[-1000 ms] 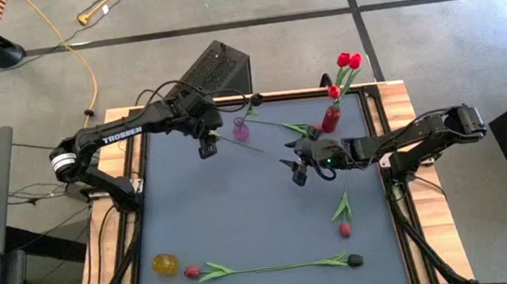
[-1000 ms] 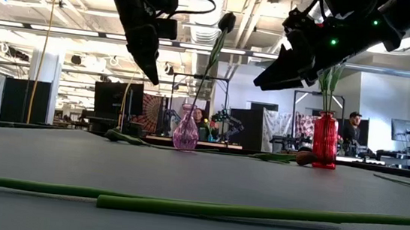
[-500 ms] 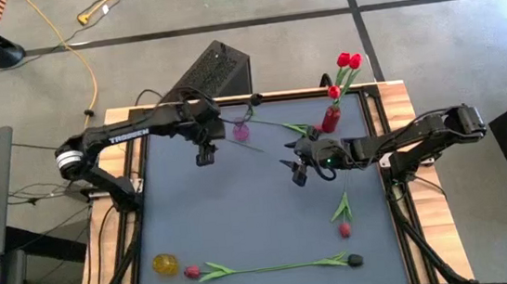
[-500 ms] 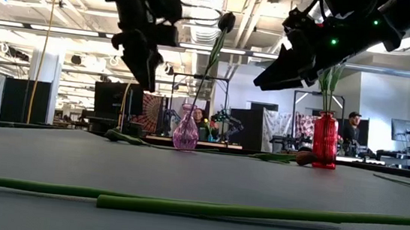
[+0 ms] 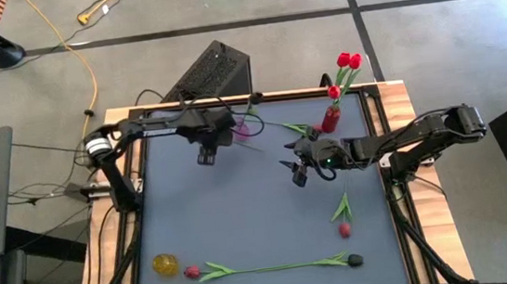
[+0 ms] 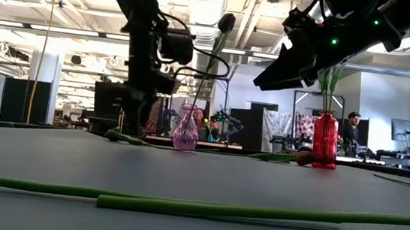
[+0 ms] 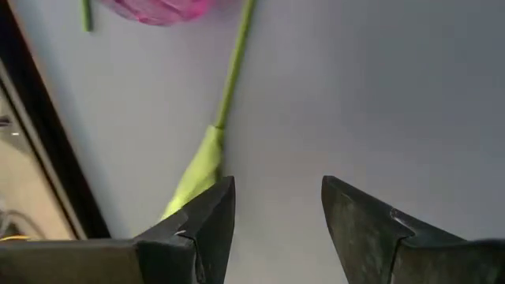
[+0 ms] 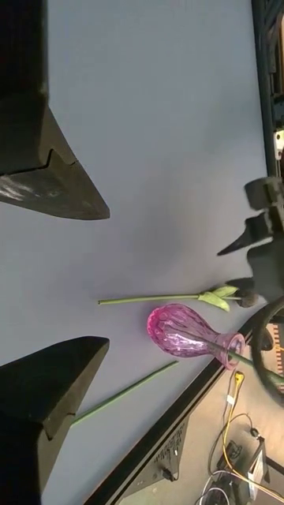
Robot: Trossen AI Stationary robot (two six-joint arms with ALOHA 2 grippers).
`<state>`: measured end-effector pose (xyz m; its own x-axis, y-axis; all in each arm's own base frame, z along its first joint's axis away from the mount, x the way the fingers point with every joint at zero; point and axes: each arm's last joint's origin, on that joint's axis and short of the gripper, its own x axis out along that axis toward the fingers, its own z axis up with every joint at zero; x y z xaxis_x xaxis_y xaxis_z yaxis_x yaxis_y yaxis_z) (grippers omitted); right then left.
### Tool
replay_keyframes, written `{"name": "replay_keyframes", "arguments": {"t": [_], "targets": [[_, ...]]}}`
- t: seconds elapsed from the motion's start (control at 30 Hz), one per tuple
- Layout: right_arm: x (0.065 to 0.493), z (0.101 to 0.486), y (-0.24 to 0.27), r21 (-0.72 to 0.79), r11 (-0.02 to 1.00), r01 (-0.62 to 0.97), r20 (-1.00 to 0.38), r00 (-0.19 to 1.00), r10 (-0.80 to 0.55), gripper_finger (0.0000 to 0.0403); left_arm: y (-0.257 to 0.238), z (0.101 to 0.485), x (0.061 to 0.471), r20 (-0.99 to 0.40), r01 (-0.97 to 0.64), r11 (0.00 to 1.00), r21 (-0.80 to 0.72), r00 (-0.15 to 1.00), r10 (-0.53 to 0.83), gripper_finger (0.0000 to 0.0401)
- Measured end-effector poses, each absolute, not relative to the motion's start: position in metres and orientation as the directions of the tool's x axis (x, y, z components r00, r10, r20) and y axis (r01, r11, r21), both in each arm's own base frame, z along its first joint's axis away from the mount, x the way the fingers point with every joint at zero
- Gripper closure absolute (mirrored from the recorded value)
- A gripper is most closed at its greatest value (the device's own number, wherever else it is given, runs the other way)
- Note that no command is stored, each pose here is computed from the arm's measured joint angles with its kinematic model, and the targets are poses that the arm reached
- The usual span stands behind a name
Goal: Sort flowers into vase by color
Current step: Put the top black flower into the violet vase
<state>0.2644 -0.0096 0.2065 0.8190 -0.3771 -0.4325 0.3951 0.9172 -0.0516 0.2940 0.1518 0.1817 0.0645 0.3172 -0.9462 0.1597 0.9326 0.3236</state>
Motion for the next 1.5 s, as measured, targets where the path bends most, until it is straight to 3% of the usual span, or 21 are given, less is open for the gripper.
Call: {"name": "replay_keyframes", "arguments": {"t": [0.17, 0.43, 0.6, 0.8, 1.2, 1.37, 1.5], "targets": [[0.264, 0.206, -0.010, -0.054, 0.917, 0.395, -0.438, 0.816, -0.377, 0.0121, 0.155, 0.175, 0.298, -0.917, 0.210, 0.895, 0.395, 0.027, 0.398, 0.0222], [0.264, 0.205, -0.010, -0.060, 0.917, 0.394, -0.447, 0.811, -0.377, 0.0121, 0.139, 0.174, 0.300, -0.938, 0.298, 0.895, 0.333, 0.011, 0.346, 0.0230], [0.263, 0.205, -0.010, -0.071, 0.919, 0.389, -0.451, 0.809, -0.377, 0.0121, 0.123, 0.178, 0.295, -0.956, 0.260, 0.926, 0.273, -0.037, 0.292, 0.0253], [0.263, 0.203, -0.010, -0.077, 0.918, 0.388, -0.463, 0.802, -0.378, 0.0121, 0.117, 0.202, 0.273, -0.971, 0.062, 0.974, 0.216, -0.089, 0.221, 0.0280], [0.262, 0.203, -0.010, -0.082, 0.919, 0.387, -0.464, 0.801, -0.378, 0.0121, 0.143, 0.253, 0.214, -0.968, -0.235, 0.940, 0.248, -0.093, 0.232, 0.0295], [0.263, 0.203, -0.010, -0.084, 0.919, 0.386, -0.464, 0.801, -0.378, 0.0121, 0.159, 0.260, 0.196, -0.967, -0.421, 0.870, 0.255, -0.096, 0.237, 0.0295], [0.263, 0.203, -0.010, -0.083, 0.919, 0.386, -0.462, 0.802, -0.378, 0.0121, 0.183, 0.260, 0.194, -0.957, -0.622, 0.750, 0.225, 0.005, 0.291, 0.0295]]}}
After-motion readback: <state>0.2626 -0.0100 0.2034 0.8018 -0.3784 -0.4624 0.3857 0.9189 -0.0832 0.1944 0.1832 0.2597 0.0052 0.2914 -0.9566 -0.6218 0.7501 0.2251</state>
